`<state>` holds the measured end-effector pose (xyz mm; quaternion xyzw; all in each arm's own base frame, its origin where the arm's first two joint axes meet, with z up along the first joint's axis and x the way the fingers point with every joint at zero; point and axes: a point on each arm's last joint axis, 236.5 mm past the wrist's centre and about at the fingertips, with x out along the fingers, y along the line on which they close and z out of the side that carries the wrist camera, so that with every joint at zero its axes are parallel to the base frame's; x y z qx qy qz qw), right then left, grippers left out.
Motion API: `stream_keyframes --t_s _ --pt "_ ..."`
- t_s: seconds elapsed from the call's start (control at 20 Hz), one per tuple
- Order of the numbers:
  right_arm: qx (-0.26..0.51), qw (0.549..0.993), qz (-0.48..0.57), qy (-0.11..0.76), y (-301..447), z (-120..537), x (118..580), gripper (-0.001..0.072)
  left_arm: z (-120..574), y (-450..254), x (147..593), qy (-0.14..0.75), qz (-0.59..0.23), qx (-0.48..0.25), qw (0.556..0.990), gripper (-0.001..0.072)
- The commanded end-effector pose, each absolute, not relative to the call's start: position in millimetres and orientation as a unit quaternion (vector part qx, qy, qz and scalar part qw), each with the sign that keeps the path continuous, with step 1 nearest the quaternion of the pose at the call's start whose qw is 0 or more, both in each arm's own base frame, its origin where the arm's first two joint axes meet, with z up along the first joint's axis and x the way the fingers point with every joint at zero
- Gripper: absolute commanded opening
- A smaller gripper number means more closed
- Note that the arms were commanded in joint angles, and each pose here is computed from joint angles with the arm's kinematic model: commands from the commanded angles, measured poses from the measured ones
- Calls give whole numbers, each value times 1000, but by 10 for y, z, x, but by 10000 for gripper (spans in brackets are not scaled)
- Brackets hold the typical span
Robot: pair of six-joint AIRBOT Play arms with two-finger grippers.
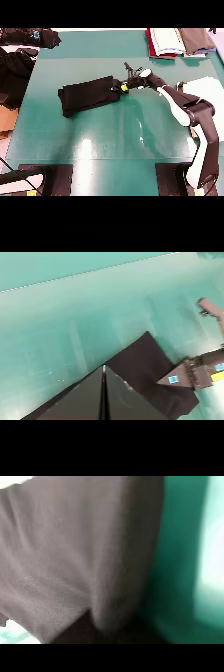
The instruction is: Fold the shirts.
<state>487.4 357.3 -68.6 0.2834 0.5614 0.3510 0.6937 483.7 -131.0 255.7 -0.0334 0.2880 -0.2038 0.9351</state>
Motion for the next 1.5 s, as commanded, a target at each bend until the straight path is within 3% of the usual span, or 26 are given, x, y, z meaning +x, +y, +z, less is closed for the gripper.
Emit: stream_keyframes --t_s 0.0,0.2,0.45,0.75,0.95,1.15,1.45 --pt "246 718 395 517 3823 -416 5014 15 2518 -1327 4797 299 -208 -33 931 26" --pt "181 784 381 456 3391 293 5350 14 2468 -1493 4704 313 -227 -29 922 25" --pt "130 860 244 430 1712 1022 5527 14 2467 -2044 4495 309 -286 5 907 26" --pt "168 911 26 376 -606 1534 5101 14 2477 -2224 4418 306 -303 11 902 26" --pt "206 923 -86 314 -1703 1750 4759 14 2504 -2225 4441 301 -300 5 905 26" --pt "201 931 -109 285 -1960 1999 4709 14 2523 -2228 4455 300 -296 -8 907 26" --pt "162 958 -87 220 -1760 2860 4775 14 2507 -2227 4442 304 -296 -7 905 26"
